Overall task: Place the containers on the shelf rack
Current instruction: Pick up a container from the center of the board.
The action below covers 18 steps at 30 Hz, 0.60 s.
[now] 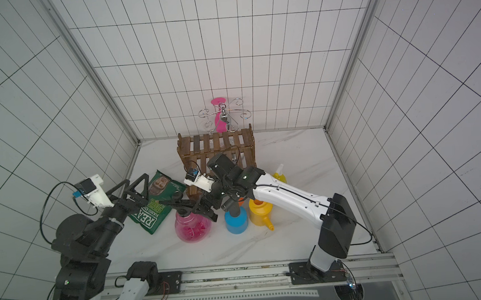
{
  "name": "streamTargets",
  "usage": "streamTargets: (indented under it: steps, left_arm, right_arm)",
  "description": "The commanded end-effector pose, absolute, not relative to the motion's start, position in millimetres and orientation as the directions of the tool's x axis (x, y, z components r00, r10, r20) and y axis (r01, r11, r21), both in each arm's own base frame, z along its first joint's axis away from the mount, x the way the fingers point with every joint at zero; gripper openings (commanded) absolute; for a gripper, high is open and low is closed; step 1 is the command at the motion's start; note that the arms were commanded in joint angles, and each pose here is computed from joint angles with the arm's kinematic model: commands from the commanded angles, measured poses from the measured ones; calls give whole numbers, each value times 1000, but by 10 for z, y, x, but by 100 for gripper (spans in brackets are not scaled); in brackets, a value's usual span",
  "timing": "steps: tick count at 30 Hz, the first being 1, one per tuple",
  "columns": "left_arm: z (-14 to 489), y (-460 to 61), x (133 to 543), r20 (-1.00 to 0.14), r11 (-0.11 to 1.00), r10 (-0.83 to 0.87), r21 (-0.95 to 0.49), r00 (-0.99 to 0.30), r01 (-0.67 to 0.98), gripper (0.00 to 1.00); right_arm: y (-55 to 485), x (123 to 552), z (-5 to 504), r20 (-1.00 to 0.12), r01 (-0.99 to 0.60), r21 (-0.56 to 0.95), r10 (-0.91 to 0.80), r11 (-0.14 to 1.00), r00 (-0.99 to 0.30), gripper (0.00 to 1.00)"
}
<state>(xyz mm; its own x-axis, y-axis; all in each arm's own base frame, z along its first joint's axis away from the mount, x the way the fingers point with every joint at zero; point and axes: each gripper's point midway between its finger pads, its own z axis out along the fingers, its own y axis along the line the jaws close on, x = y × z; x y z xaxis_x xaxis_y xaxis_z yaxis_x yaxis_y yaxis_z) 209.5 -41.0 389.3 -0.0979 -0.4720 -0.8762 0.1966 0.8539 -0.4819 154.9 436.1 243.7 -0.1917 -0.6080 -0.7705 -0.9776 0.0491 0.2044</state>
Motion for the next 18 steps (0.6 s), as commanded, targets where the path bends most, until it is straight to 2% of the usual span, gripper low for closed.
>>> streamTargets:
  steps: [1, 4, 12, 18]
  left_arm:
    - [3841, -369, 2096, -884, 867, -458, -468, -95, 174, 99]
    - [3835, -367, 2102, -884, 867, -458, -468, -94, 173, 99]
    - [3826, -366, 2105, -885, 868, -457, -466, -94, 173, 99]
    - [3826, -363, 2105, -885, 868, -457, -466, -94, 172, 99]
  right_arm:
    - [4413, 1449, 2490, -780, -978, 208, -607, -18, -155, 87]
    - [4403, 1420, 2468, -778, -978, 208, -611, -33, -145, 83]
    - [4421, 1321, 2446, -780, -979, 189, -617, -70, -107, 80]
    - [4432, 1263, 2394, -774, -983, 159, -629, -89, -68, 70]
